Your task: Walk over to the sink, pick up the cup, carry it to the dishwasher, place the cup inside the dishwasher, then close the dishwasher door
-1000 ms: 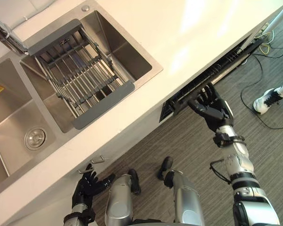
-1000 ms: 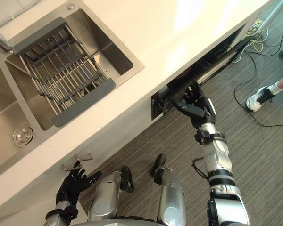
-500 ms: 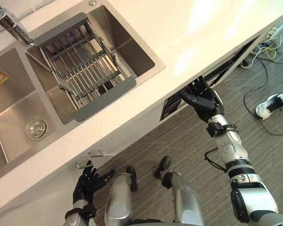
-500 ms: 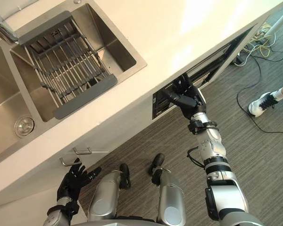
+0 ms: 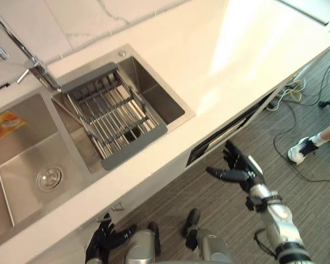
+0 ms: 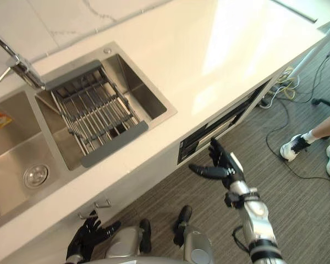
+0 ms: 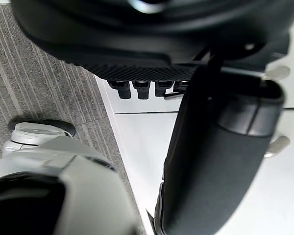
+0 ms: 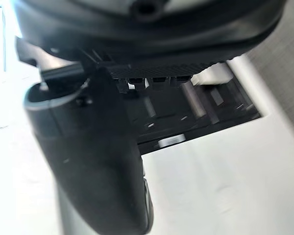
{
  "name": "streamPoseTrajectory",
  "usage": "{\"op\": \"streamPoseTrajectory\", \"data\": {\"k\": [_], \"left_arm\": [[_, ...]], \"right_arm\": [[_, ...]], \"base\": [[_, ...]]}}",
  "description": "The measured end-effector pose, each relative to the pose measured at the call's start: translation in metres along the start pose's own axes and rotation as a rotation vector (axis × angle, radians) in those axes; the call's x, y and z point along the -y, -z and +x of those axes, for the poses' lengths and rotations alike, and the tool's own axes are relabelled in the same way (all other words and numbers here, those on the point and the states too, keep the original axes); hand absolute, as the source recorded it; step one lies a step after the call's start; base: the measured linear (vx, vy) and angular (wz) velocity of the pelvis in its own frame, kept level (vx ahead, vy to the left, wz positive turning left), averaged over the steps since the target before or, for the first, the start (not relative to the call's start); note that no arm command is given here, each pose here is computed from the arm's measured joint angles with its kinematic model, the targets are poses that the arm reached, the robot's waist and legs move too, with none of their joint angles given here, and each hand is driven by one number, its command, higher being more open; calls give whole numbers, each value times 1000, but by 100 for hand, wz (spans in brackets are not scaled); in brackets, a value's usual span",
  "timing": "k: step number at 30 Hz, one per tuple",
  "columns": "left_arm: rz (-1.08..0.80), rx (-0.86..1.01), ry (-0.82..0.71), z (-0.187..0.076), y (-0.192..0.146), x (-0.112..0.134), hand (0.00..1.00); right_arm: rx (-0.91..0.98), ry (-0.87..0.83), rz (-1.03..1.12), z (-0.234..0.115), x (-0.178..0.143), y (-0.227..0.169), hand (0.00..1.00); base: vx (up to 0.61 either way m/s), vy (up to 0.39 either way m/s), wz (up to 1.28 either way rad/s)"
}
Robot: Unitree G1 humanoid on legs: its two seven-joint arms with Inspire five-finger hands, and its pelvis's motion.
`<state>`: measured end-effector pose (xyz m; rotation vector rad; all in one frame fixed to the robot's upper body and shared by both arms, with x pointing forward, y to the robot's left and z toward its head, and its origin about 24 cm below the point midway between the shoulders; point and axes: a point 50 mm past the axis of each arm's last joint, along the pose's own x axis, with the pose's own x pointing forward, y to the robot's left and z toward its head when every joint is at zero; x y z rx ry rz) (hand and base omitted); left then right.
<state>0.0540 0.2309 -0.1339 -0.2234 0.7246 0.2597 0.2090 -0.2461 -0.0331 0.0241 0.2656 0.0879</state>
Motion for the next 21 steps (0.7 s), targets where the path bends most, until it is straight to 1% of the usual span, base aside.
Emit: {"op": "streamPoseTrajectory", "data": {"k": [3,7,12,16,21], "left_arm": [[8,-50,-8,-8,13,-2,100],[5,-77,-12,-10,17,-3,100],[19,-112,-14,-10,21,-5,100],[27,-129,-20,-10,23,-5,100],[39,-142,-30,-11,26,-7,100]], "right_arm": [[-104,54,-43,-20,-5,27,100],[-202,81,-84,-35,-17,53,100],[-405,135,-66,-57,-29,99,100],[-525,213,-46,-76,-24,123,100],[-587,365,20,-95,-8,136,100]], "base": [[34,156,-14],[2,111,0],[-19,55,6],[2,16,3],[-2,24,0]]}}
